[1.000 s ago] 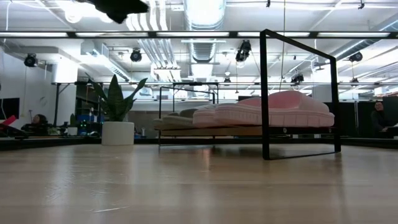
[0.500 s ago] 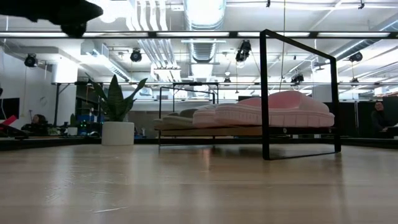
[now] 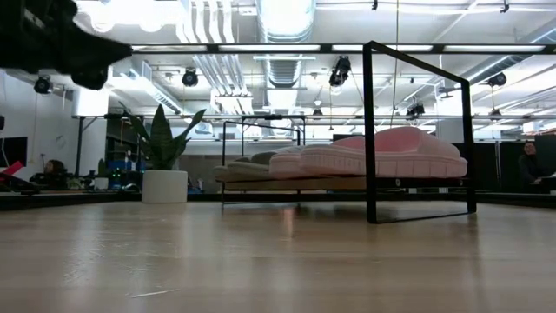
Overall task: Pick and place slides into the shelf
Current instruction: Return to Home Position
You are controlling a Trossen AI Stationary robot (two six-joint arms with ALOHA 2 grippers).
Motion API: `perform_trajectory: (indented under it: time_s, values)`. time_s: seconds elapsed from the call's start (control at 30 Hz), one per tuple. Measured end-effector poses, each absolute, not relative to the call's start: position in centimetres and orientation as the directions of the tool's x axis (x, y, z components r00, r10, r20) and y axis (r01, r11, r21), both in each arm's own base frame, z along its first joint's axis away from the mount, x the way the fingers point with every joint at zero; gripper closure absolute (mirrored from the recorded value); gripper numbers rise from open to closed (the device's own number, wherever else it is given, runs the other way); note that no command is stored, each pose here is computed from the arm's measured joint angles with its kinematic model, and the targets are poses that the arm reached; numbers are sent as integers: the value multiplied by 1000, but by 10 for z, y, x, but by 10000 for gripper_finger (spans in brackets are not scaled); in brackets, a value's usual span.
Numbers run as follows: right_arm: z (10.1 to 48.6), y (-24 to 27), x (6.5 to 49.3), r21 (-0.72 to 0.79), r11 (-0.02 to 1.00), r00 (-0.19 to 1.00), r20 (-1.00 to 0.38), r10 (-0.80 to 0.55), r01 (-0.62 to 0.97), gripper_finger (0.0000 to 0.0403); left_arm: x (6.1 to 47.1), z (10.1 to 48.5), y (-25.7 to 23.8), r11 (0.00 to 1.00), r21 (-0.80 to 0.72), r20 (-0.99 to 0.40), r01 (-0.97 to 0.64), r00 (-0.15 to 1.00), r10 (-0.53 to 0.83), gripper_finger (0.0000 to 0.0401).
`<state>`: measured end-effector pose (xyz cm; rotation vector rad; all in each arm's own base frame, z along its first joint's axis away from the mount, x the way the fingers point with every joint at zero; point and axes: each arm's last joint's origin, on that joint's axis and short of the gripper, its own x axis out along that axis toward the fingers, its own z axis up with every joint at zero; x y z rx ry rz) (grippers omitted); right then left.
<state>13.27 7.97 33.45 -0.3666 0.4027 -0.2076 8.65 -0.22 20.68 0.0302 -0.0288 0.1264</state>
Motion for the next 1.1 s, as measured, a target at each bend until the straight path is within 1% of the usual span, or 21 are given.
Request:
perform_trajectory:
  time_s: [0.27, 0.37, 0.43, 0.57, 0.7, 0.9, 1.0, 1.1]
  values:
    - [335, 80, 133, -349, 926, 901, -342, -268, 143, 394, 97, 175, -3, 990, 45, -5, -133, 991, 133, 389]
    - [334, 80, 133, -313, 936, 900, -342, -268, 159, 394, 98, 170, -3, 990, 54, 33, -134, 991, 132, 389]
    - [333, 80, 133, -276, 944, 899, -343, -271, 180, 394, 99, 169, -3, 990, 55, 28, -133, 991, 131, 389]
    - [322, 78, 131, -311, 930, 886, -352, -301, 193, 394, 100, 168, -3, 989, 67, 12, -132, 991, 132, 389]
    - [313, 65, 118, -314, 913, 882, -307, -357, 260, 394, 100, 167, -3, 987, 83, 11, -137, 991, 136, 389]
    - [296, 39, 88, -235, 925, 898, -257, -356, 300, 394, 99, 168, -3, 986, 85, 16, -143, 990, 142, 389]
    - [287, 30, 77, -182, 955, 937, -219, -271, 233, 394, 99, 168, -3, 985, 85, 15, -153, 988, 152, 389]
    - [280, 29, 73, -148, 987, 991, -108, -73, 56, 394, 99, 167, -2, 981, 85, 15, -171, 985, 171, 389]
